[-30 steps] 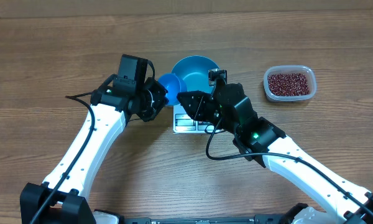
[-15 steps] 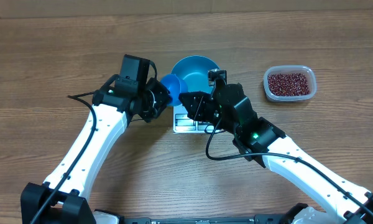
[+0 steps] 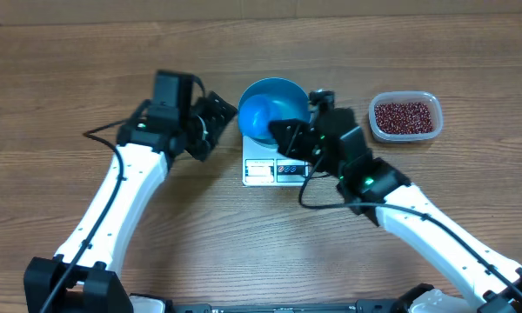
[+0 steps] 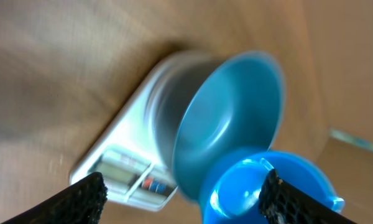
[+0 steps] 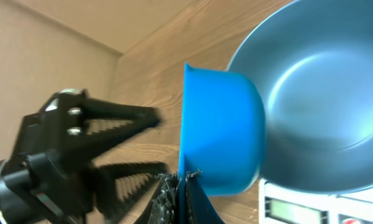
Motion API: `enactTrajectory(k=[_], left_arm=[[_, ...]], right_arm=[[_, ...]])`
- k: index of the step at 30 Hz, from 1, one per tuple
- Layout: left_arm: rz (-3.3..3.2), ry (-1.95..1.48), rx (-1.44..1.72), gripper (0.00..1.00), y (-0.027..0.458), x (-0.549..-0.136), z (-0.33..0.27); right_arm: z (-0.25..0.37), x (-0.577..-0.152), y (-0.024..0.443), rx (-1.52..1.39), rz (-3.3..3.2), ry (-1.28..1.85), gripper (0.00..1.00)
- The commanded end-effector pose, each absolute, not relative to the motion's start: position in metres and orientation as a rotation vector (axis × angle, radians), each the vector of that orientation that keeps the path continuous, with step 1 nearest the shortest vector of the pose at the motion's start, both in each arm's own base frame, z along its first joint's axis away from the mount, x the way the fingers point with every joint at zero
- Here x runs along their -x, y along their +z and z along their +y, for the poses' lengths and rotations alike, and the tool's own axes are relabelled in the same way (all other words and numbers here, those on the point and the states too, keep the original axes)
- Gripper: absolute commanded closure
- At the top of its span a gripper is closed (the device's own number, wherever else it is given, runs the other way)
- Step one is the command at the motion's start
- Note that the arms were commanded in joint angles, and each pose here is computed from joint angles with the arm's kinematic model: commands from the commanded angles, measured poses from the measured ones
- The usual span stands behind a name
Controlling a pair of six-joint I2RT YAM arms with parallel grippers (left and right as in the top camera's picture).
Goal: Scoop item into bowl and weigh 150g on scale
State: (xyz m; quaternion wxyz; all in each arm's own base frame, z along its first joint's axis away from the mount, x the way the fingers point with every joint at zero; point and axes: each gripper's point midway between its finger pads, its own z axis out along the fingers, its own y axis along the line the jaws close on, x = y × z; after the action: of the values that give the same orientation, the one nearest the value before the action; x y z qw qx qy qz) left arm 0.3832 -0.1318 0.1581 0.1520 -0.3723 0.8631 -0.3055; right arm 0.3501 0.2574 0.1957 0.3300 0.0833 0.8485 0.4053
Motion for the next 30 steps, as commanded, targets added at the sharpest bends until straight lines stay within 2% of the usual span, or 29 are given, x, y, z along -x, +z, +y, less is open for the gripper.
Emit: enactTrajectory(k=[1,5,7,9,11,12,13,20,25,30], left_arm=[[2.438,-0.889,0.789,0.21,0.178,-0.4,-0.118],[2.427,-0.941,0.379,0.31,0.193,-0.402,-0.133],[2.43,-0.966,0.198,0.45,0.196,-0.395,-0.148],[2.444,-0.966,0.044,0.64,0.195,-0.385,-0.165],[2.467,-0.944,-0.061,0.77,0.19,-0.374,-0.18],[2.486,-0.913,-0.103,0.89,0.186,-0.368,-0.188],[2.51,-0.873,-0.124,0.96,0.181,-0.363,-0.194],[2.603,-0.533,-0.396,0.96,0.149,-0.318,-0.239],[2.591,-0.366,-0.587,0.96,0.126,-0.306,-0.256],[2.639,-0.283,-0.716,0.96,0.082,-0.306,-0.265]], right_arm=[[0.23,-0.361,0.224,-0.18,2.16,1.046,0.96],[0.191,-0.362,0.246,-0.186,2.157,0.995,0.96],[0.17,-0.36,0.258,-0.2,2.152,0.963,0.96],[0.148,-0.357,0.265,-0.248,2.147,0.928,0.96],[0.13,-0.353,0.27,-0.274,2.135,0.895,0.96],[0.117,-0.35,0.272,-0.304,2.131,0.871,0.96],[0.11,-0.348,0.272,-0.317,2.131,0.853,0.96],[0.084,-0.342,0.262,-0.395,2.169,0.801,0.96],[0.084,-0.342,0.262,-0.395,2.169,0.801,0.96],[0.084,-0.341,0.261,-0.389,2.173,0.796,0.96]])
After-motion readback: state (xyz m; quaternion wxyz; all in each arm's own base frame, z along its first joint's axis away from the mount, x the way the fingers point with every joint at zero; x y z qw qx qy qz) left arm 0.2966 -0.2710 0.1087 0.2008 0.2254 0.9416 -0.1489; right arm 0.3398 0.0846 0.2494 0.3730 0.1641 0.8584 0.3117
